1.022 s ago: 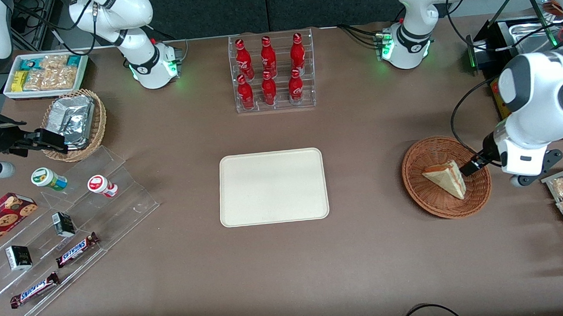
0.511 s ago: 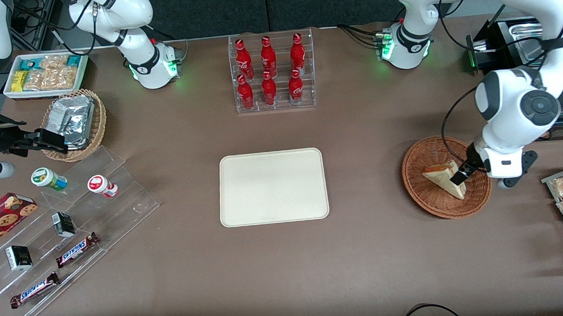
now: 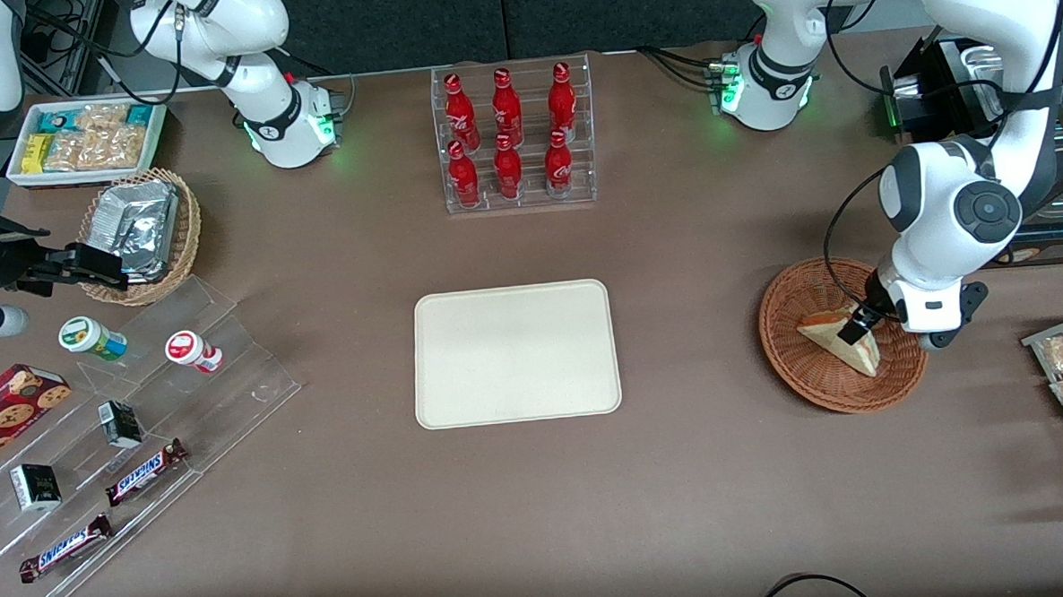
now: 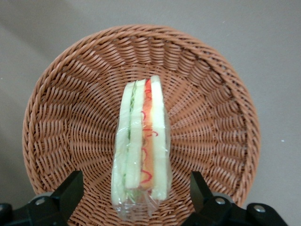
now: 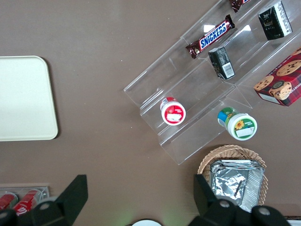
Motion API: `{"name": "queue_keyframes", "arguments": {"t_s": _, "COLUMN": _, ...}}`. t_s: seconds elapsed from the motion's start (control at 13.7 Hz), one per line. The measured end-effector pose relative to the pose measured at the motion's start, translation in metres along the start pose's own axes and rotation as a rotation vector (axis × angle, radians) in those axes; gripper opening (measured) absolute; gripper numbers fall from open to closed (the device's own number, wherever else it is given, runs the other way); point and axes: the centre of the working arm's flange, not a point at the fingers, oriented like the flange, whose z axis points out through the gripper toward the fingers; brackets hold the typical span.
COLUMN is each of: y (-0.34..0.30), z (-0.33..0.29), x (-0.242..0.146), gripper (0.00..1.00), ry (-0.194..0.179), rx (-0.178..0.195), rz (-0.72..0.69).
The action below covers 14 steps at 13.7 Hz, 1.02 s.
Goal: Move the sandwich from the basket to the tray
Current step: 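Lower the open left gripper over the wrapped sandwich and close on it, then lift the sandwich out of the basket and carry it toward the cream tray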
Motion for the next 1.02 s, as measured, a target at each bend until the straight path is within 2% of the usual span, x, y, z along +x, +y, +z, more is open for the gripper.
{"name": "queue_keyframes", "arguments": {"t_s": 0.36, "y": -0.002, "z": 0.024, "x": -0.004, "gripper": 1.0, "ry": -0.01, "rx": 0.008, "rz": -0.002}}
{"name": "queue_keyframes", "arguments": {"t_s": 0.51, "y": -0.002, "z": 0.029, "x": -0.004, "gripper": 0.94, "ry": -0.013, "rx": 0.01, "rz": -0.019}}
{"name": "queue_keyframes", "arguments": {"t_s": 0.8, "y": -0.001, "z": 0.033, "x": -0.004, "gripper": 0.5, "ry": -0.01, "rx": 0.007, "rz": -0.063}}
{"name": "queue_keyframes", "arguments": {"t_s": 1.02, "y": 0.007, "z": 0.021, "x": 0.004, "gripper": 0.26, "ry": 0.007, "rx": -0.009, "rz": -0.093}}
